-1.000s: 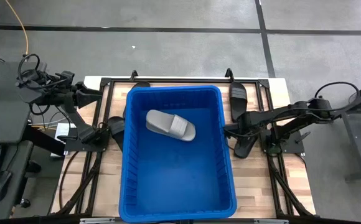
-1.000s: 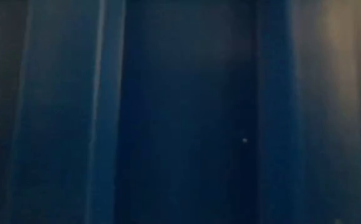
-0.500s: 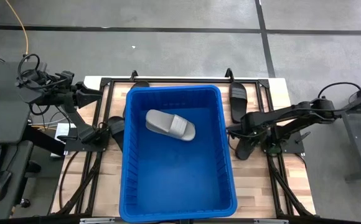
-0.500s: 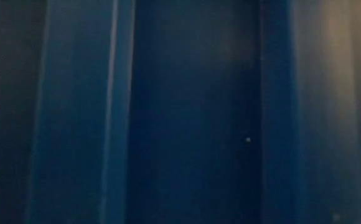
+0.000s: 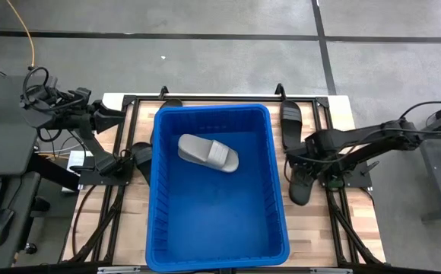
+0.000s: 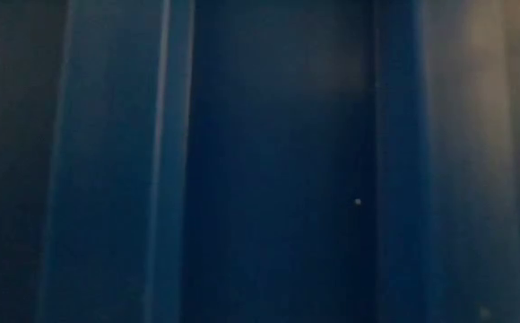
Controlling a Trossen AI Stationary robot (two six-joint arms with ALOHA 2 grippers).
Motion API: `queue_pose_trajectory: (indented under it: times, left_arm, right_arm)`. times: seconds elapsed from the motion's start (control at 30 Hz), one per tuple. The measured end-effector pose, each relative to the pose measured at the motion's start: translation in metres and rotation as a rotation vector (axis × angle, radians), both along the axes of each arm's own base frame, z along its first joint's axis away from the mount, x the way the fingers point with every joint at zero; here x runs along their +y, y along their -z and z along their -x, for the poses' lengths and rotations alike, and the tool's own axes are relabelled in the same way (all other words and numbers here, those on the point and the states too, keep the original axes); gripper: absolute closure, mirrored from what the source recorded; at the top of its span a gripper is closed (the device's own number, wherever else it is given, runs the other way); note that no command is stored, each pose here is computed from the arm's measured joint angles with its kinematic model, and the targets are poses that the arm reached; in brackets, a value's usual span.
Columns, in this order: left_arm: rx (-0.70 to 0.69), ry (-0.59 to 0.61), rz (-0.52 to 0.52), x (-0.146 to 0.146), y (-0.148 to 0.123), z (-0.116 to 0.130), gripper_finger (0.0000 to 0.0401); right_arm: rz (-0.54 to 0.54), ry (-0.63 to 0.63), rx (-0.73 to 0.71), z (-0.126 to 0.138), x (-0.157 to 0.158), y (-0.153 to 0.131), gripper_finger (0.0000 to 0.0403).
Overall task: Pick and place slides into bin
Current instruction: Put the black slide into the blue bin
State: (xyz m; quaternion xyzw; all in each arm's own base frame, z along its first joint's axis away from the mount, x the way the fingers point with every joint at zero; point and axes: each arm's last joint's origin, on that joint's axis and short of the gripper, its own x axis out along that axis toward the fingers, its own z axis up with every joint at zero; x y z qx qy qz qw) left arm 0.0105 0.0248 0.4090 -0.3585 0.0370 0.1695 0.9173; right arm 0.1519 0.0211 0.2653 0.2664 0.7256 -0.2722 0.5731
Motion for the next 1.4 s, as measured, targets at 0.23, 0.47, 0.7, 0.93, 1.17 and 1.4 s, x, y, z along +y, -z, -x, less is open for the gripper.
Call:
queue_pose_trajectory:
  times: [0.23, 0.47, 0.7, 0.93, 1.17, 1.4]
  left_arm:
    - [0.001, -0.007, -0.005, -0.001, 0.000, -0.001, 0.0167]
    - [-0.006, -0.019, 0.004, 0.000, 0.000, -0.001, 0.0167]
    - [-0.008, -0.020, 0.010, 0.000, 0.000, -0.001, 0.0167]
    - [-0.001, -0.019, -0.002, 0.000, 0.000, -0.001, 0.0167]
    - [-0.006, -0.024, -0.006, 0.000, 0.000, -0.001, 0.0167]
    - [-0.016, -0.051, -0.006, 0.001, -0.001, 0.000, 0.0167]
  right_arm:
    - [0.008, 0.077, -0.154, -0.009, 0.004, -0.037, 0.0403]
    - [-0.050, 0.118, -0.192, -0.009, 0.011, -0.052, 0.0403]
    - [-0.155, 0.098, -0.138, -0.003, 0.031, -0.053, 0.0403]
    - [-0.257, 0.093, -0.087, 0.013, 0.057, -0.058, 0.0403]
    - [-0.279, 0.100, -0.158, 0.024, 0.075, -0.089, 0.0403]
    - [-0.240, 0.162, -0.353, 0.030, 0.076, -0.125, 0.0403]
